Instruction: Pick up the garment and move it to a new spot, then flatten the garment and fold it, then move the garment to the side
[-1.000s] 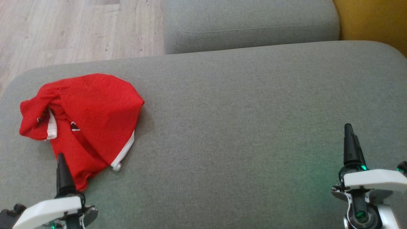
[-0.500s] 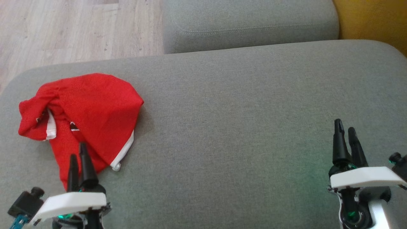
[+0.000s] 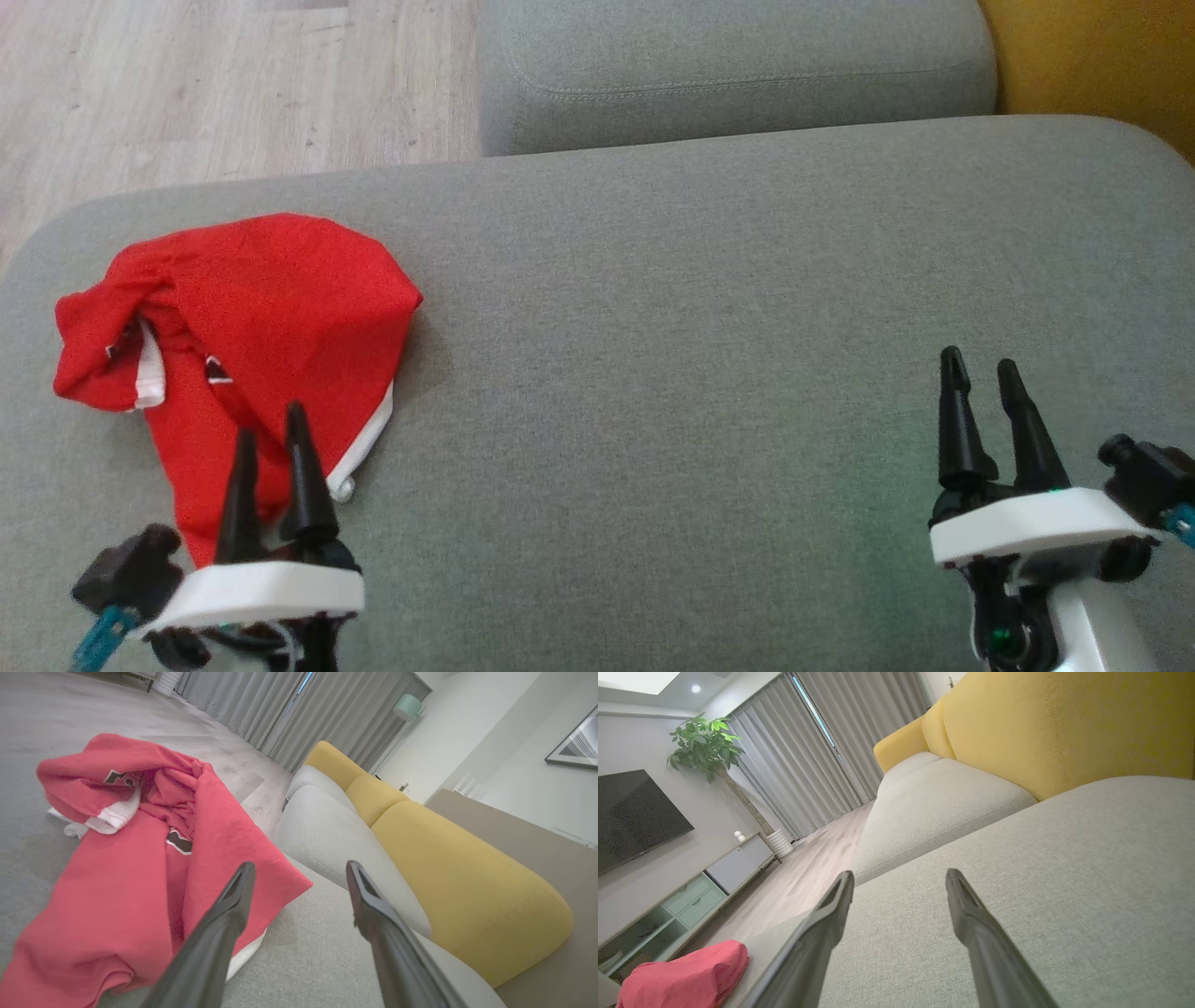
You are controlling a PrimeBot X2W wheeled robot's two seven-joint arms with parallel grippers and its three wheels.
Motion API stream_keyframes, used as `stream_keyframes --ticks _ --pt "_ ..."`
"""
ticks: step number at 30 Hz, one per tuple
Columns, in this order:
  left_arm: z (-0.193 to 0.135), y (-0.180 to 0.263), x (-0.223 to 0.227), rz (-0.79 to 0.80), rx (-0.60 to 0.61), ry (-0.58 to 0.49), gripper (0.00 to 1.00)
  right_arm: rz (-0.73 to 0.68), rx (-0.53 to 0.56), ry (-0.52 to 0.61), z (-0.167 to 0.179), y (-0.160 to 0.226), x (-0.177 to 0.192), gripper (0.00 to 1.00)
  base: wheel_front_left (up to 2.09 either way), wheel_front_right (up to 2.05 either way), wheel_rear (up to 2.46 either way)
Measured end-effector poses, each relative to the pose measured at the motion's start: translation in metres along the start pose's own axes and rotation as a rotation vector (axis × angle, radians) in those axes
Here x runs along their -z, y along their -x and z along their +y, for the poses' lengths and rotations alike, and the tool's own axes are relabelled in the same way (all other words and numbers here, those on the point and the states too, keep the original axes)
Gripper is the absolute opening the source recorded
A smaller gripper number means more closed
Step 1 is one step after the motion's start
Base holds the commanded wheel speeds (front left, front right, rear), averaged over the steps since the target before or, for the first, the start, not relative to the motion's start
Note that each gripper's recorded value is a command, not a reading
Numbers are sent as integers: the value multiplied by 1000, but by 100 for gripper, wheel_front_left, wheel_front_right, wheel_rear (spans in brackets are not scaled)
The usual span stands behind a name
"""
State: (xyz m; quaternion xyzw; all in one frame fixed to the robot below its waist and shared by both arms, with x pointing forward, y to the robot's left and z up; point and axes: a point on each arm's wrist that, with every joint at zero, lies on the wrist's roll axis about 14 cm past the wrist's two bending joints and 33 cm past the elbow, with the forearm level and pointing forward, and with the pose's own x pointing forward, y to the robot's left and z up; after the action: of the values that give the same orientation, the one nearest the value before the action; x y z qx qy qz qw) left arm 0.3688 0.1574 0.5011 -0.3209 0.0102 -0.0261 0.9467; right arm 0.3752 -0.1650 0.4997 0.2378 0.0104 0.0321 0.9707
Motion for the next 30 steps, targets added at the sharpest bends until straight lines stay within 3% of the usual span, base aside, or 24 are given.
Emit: stream_keyframes --ticks 30 --pt "-40 1 10 -18 157 -413 100 -35 -116 417 27 1 0 100 0 0 0"
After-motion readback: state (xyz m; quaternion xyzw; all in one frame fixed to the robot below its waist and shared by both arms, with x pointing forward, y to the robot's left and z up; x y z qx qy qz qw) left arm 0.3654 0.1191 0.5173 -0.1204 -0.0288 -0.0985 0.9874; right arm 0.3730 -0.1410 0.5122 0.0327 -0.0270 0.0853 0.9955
